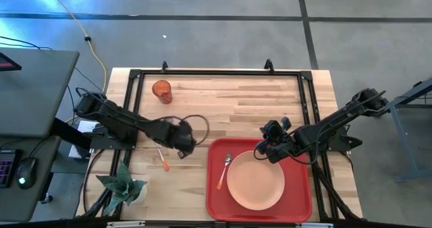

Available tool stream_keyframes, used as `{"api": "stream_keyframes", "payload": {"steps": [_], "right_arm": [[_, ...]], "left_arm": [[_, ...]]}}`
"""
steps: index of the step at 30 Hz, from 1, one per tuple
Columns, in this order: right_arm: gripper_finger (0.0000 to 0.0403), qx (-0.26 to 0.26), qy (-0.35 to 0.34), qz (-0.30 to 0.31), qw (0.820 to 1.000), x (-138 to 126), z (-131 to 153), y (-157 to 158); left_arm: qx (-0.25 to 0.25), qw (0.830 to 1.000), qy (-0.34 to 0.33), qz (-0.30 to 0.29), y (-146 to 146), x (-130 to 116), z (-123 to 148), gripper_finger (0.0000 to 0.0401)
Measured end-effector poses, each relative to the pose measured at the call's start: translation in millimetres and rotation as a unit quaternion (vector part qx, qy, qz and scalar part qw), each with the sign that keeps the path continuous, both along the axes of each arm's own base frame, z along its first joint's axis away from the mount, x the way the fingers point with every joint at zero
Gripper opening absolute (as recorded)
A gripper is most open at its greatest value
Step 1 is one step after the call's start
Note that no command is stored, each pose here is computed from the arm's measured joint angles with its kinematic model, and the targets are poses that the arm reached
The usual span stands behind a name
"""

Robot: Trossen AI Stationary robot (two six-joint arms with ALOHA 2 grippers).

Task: Pick and place plate/cup/fork/spoon on tray
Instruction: Put the orange fork on the red tray to the left of the orange spoon

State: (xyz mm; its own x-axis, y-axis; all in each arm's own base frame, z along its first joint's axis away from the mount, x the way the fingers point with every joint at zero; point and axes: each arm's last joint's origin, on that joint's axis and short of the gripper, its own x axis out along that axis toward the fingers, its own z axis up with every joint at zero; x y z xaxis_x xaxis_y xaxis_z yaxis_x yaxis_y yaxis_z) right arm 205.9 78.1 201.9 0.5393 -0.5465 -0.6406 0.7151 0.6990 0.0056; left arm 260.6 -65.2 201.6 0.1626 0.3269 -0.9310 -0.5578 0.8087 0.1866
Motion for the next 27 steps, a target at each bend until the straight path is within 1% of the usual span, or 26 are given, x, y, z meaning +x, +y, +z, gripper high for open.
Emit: {"api": "stream_keyframes", "payload": {"steps": [2,5,8,13,17,20,23,27], "right_arm": [[0.0003,0.004,-0.003,0.001,1.000,1,0,0],[0.0003,0.006,-0.006,0.004,1.000,1,0,2],[0.0003,0.001,-0.005,0.005,1.000,0,0,2],[0.0003,-0.005,-0.006,0.004,1.000,0,1,2],[0.0003,-0.005,-0.006,0.004,1.000,0,1,2],[0.0003,-0.012,0.001,0.012,1.000,0,1,2],[0.0003,-0.023,0.000,0.011,1.000,0,1,1],[0.0003,-0.032,-0.001,0.011,0.999,0,1,1]], "left_arm": [[-0.037,0.997,0.004,0.062,-8,-11,-12,0.0086],[-0.084,0.988,0.036,0.124,-20,-29,-28,0.0086],[-0.101,0.978,0.063,0.173,-28,-44,-41,0.0086],[-0.082,0.969,0.066,0.222,-37,-58,-45,0.0086],[-0.037,0.961,0.039,0.271,-44,-67,-43,0.0086],[-0.023,0.947,0.015,0.320,-46,-71,-44,0.0086],[-0.018,0.925,-0.010,0.378,-45,-74,-46,0.0093],[-0.020,0.900,-0.025,0.435,-43,-78,-53,0.0110]]}}
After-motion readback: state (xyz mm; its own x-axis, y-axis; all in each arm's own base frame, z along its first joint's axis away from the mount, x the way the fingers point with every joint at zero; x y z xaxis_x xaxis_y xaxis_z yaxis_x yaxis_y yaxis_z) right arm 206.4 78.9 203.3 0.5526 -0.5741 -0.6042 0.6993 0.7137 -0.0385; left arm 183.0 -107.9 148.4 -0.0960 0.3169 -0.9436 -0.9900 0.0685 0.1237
